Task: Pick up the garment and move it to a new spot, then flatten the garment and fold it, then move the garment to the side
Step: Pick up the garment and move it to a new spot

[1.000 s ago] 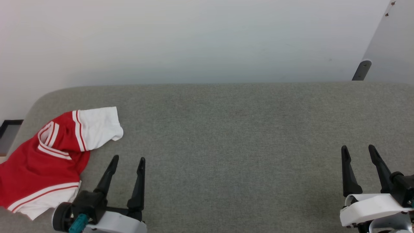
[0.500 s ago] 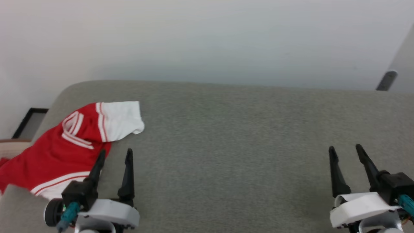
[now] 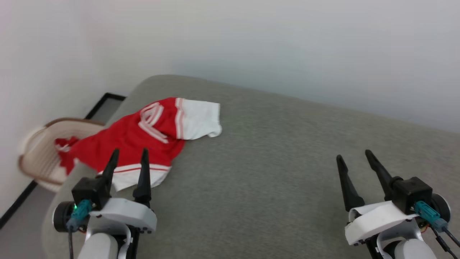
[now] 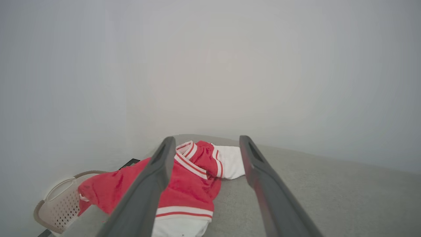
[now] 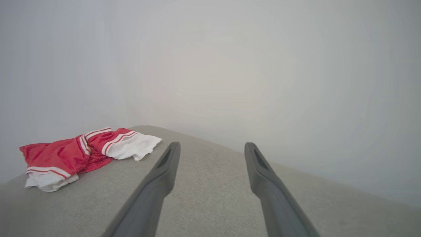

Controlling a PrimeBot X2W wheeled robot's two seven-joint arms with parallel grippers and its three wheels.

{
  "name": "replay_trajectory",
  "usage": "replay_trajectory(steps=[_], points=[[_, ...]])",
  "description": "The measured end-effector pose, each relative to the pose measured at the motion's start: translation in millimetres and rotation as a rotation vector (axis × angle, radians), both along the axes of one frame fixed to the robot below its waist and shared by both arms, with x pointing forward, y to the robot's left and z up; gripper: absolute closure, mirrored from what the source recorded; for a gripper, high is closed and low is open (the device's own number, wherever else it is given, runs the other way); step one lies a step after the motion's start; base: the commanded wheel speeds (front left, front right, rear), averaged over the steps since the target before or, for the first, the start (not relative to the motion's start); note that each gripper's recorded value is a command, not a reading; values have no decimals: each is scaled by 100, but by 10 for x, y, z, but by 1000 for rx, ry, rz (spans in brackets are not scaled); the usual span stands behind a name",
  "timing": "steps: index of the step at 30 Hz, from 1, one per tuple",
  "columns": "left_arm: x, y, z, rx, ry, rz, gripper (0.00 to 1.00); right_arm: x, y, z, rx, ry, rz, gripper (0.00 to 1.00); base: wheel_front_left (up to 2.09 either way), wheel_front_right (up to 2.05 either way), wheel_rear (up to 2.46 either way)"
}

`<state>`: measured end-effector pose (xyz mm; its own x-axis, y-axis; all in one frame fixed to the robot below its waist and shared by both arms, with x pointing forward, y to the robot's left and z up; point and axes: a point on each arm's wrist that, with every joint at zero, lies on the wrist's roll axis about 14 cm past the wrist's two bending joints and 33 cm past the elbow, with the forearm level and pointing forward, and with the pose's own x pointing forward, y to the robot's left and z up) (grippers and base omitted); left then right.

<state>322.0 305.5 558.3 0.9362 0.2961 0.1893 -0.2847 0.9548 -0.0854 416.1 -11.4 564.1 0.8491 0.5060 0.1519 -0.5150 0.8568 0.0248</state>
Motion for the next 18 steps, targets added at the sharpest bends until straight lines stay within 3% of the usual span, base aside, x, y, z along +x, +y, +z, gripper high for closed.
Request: replay_trajectory(steps=[11,18], points=[[-563,619,-25,-41,-8,232,0,-51,872,128,-19,-33,241,0,0,0,0],[-537,727,-38,-97,-16,270,0,61,1027,16,-41,-11,291,0,0,0,0]])
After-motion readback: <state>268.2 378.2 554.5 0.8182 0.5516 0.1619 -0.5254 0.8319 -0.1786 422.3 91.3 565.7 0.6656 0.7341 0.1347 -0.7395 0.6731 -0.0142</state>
